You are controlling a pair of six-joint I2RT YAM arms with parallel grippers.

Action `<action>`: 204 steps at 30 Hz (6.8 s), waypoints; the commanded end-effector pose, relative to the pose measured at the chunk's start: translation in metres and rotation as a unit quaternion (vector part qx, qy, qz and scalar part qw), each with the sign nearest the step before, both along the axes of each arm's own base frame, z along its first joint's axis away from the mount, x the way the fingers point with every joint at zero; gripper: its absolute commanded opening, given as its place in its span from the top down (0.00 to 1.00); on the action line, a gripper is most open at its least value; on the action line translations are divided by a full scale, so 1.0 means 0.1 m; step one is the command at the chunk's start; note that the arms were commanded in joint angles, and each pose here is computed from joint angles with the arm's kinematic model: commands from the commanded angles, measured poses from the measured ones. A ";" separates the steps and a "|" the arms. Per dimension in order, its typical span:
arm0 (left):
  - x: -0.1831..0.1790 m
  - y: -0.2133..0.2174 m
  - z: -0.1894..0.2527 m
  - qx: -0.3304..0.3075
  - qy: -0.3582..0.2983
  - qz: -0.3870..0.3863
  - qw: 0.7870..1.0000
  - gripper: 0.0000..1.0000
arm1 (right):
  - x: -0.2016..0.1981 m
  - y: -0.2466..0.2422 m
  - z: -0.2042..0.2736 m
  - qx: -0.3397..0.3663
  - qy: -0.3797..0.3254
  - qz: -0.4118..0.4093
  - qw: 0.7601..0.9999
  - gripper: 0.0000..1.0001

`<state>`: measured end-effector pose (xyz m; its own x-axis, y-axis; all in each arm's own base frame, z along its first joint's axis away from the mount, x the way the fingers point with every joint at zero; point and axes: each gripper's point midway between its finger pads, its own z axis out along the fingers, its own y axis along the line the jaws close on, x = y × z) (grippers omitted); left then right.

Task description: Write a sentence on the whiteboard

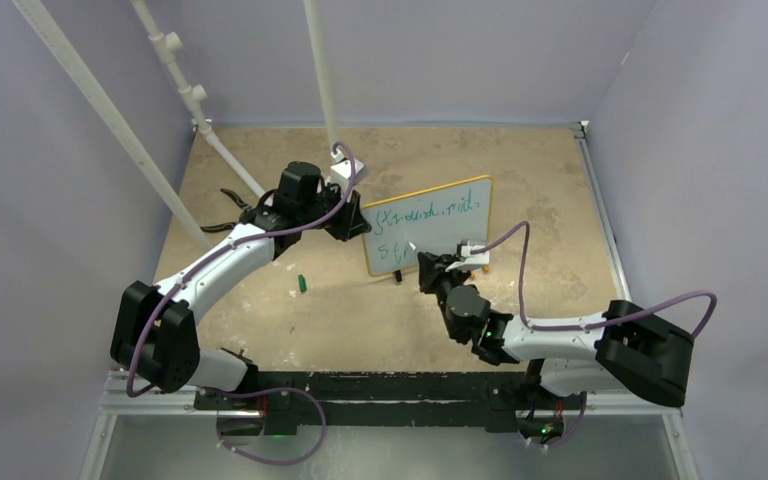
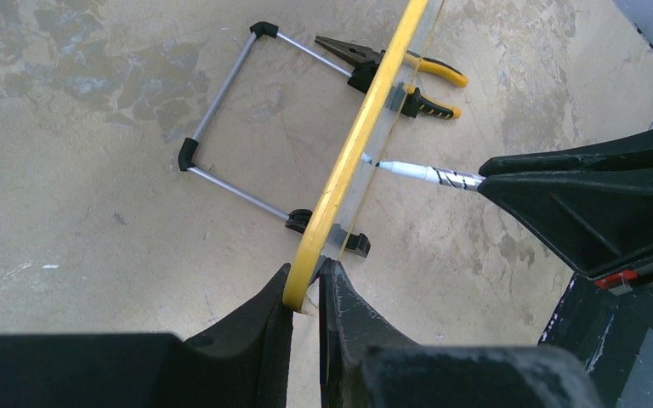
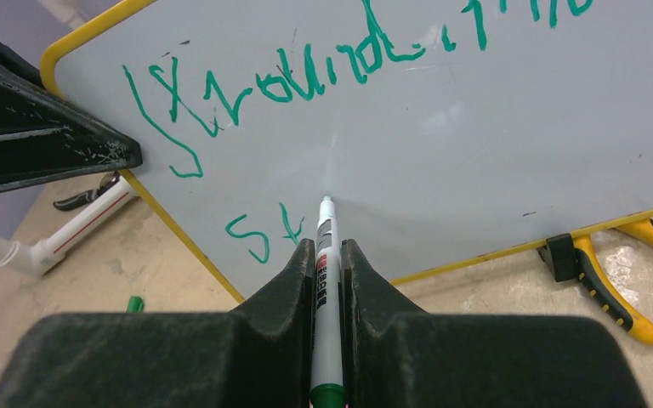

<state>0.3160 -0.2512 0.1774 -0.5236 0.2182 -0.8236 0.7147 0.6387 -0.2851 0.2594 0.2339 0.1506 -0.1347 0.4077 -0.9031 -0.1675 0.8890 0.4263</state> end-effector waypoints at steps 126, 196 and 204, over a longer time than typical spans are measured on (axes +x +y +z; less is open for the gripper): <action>0.08 0.11 -0.07 0.025 -0.004 0.024 0.999 1.00 | 0.11 -0.17 0.10 -0.013 -0.021 -0.029 0.999 1.00; 0.40 -0.78 1.01 -0.059 -0.104 -0.089 0.989 0.35 | 0.20 -0.42 0.25 -0.084 -0.061 0.155 0.982 1.00; 0.31 -0.88 0.69 -0.034 -0.067 -0.121 0.990 0.36 | 0.22 -0.40 0.21 -0.087 -0.050 0.157 0.983 1.00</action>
